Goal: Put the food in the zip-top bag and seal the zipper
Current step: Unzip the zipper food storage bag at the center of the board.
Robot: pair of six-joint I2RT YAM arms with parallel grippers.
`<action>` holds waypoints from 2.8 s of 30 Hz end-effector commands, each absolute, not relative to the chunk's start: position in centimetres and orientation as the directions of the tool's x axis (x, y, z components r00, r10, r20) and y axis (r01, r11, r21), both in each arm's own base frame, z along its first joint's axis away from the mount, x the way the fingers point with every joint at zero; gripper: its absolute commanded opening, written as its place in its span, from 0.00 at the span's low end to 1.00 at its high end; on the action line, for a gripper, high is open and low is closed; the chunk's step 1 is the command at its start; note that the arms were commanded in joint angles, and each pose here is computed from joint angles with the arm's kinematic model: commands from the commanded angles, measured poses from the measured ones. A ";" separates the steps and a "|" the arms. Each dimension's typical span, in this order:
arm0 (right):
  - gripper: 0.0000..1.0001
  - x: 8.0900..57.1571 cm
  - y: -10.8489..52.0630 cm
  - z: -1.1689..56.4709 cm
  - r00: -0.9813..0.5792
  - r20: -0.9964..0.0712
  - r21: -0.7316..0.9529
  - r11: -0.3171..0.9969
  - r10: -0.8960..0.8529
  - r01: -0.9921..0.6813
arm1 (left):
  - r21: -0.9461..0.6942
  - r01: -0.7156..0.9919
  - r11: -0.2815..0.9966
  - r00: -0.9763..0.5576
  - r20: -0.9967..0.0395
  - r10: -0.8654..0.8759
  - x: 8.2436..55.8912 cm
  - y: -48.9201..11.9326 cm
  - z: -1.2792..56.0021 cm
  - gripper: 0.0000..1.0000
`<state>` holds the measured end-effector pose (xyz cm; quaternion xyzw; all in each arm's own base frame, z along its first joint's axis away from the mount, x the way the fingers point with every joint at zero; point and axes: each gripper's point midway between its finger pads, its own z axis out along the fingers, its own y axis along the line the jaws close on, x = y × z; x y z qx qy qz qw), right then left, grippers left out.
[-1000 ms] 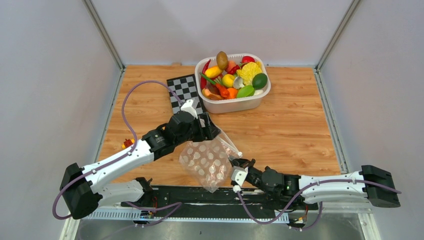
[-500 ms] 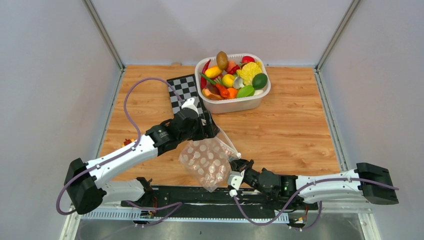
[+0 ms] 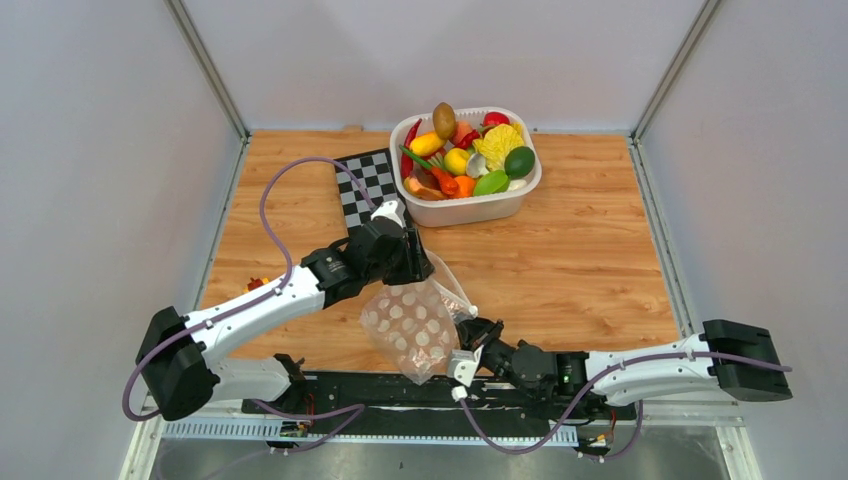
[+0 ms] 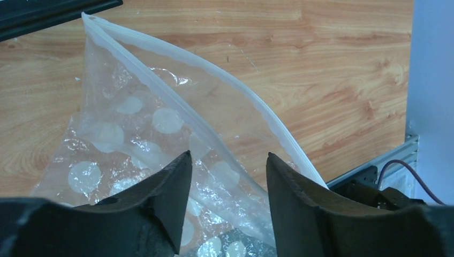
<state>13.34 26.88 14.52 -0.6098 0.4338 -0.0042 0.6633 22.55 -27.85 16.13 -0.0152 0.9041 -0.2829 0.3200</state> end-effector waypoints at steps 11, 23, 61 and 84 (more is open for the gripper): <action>0.00 14.0 27.3 17.5 0.601 -0.613 -0.790 0.395 -0.513 -0.469 | -0.559 0.211 0.802 -0.768 -0.602 -0.218 22.6 -28.5 18.4 0.21; 0.46 13.7 27.2 17.3 0.403 -0.833 -0.553 0.542 -0.380 -0.633 | -0.582 0.261 0.770 -0.707 -0.658 -0.258 22.8 -28.0 20.2 0.00; 0.49 19.3 30.4 18.8 -0.714 -0.675 0.664 0.576 0.187 -0.477 | -0.575 0.440 0.690 -0.667 -0.724 -0.177 20.3 -28.0 22.6 0.00; 0.00 20.5 25.7 20.5 -0.616 -0.748 0.573 0.710 0.247 -0.410 | -0.606 0.449 0.656 -0.673 -0.713 -0.198 20.5 -29.1 23.7 0.58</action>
